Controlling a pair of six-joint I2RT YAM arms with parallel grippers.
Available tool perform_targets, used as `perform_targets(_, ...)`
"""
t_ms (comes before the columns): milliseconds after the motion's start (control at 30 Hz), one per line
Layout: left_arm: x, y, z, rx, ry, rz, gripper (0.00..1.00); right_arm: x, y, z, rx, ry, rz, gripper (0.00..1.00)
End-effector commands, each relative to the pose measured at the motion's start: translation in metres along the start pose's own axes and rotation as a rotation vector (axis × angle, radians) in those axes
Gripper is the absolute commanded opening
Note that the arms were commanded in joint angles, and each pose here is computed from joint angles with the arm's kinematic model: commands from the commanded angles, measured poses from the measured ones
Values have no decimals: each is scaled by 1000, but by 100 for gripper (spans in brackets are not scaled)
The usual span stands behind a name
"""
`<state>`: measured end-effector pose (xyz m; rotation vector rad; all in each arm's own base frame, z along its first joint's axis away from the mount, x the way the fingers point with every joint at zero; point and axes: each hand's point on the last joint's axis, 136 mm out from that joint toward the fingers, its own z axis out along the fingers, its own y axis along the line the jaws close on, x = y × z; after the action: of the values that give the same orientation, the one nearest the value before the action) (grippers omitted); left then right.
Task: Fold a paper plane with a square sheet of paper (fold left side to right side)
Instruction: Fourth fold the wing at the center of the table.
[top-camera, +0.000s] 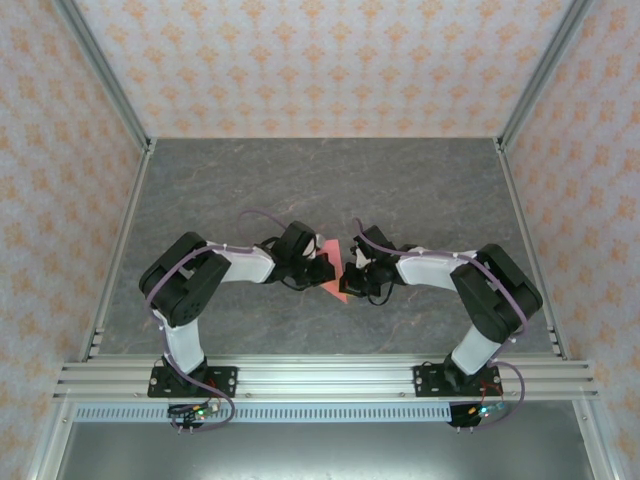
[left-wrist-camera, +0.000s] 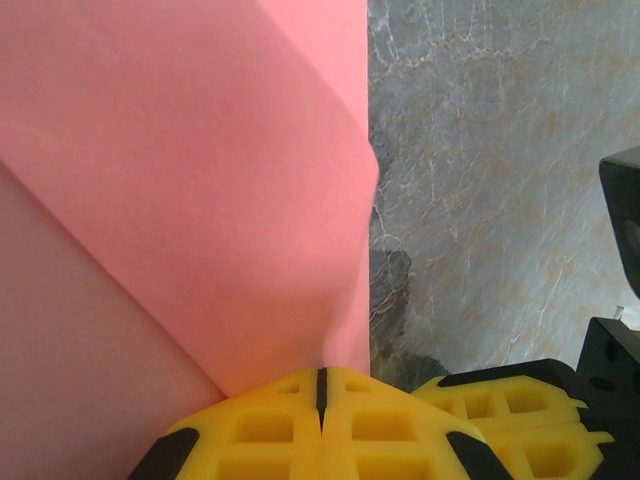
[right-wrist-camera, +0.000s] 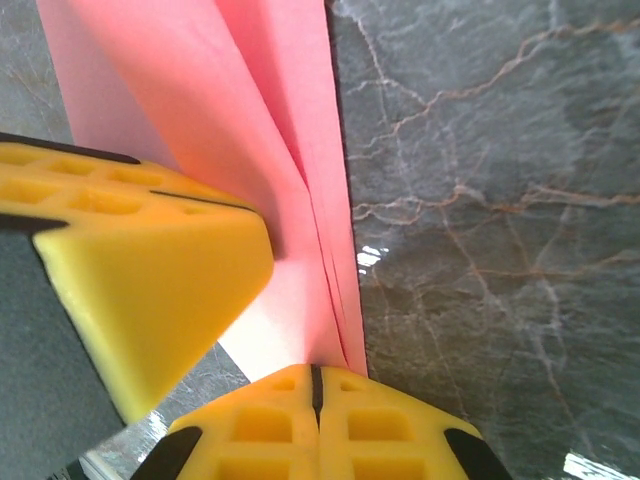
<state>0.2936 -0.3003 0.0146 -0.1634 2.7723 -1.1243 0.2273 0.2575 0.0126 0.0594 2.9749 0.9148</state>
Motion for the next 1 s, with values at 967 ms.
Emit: perform_targets(967, -101, 83, -22, -259, -112, -57, 3, 55, -108, 7, 405, 150, 105, 0)
